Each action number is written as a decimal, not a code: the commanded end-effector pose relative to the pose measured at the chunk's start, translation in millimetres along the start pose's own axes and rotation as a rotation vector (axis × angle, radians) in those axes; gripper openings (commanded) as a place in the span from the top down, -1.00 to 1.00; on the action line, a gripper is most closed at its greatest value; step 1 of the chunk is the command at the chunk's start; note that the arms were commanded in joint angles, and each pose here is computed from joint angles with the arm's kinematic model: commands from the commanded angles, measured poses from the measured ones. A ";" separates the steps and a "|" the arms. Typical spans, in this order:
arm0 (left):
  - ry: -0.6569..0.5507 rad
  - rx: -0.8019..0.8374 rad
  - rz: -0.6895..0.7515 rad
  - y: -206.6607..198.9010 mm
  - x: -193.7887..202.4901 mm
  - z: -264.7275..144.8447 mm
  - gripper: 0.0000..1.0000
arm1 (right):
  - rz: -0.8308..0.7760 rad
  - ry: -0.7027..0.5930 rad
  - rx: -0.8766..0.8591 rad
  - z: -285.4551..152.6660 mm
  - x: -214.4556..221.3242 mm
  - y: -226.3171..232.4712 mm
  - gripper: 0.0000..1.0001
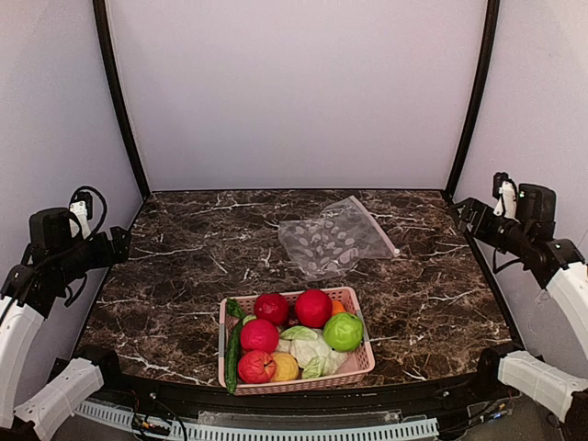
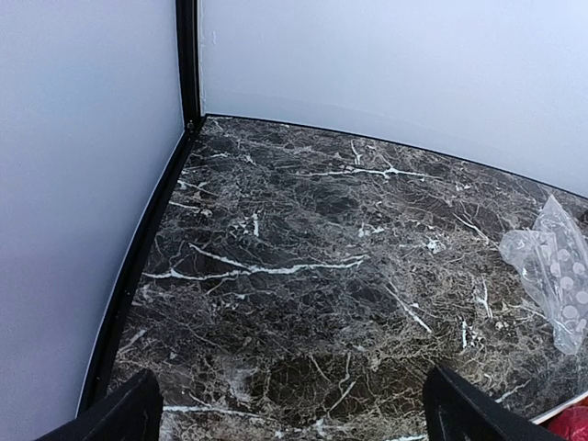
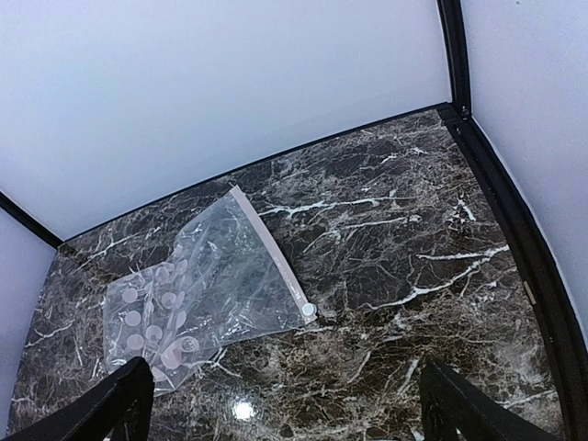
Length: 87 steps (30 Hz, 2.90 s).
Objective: Place the food in the zip-top bag and seal the zipper
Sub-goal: Pick up the zipper food storage bag from the center of the board.
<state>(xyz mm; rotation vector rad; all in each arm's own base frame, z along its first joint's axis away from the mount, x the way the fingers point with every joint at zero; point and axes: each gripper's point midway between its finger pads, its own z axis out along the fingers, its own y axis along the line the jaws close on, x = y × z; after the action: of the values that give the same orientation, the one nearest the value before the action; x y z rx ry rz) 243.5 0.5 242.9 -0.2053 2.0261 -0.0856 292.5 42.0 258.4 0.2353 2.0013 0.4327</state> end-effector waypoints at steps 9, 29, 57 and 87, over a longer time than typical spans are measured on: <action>0.034 -0.001 0.005 0.0 8.8 6.4 -0.99 | 0.048 0.030 -0.075 -4.0 15.6 7.5 -0.97; 0.081 0.082 0.082 -18.5 5.4 37.0 -0.99 | 0.135 0.414 -0.113 95.6 101.5 55.3 -0.77; 0.131 0.152 0.019 -31.0 17.6 48.3 -0.99 | 0.213 0.508 0.127 217.6 182.6 120.0 -0.35; 0.186 0.322 0.014 -63.9 23.6 46.0 -0.99 | -0.145 0.161 -0.223 134.9 53.0 178.8 1.00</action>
<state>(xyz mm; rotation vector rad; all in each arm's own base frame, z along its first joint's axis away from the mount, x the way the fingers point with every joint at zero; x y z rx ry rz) 282.4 -46.2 207.3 -0.0206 2.1484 -0.3258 399.1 248.5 190.9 0.1367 2.2083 0.6067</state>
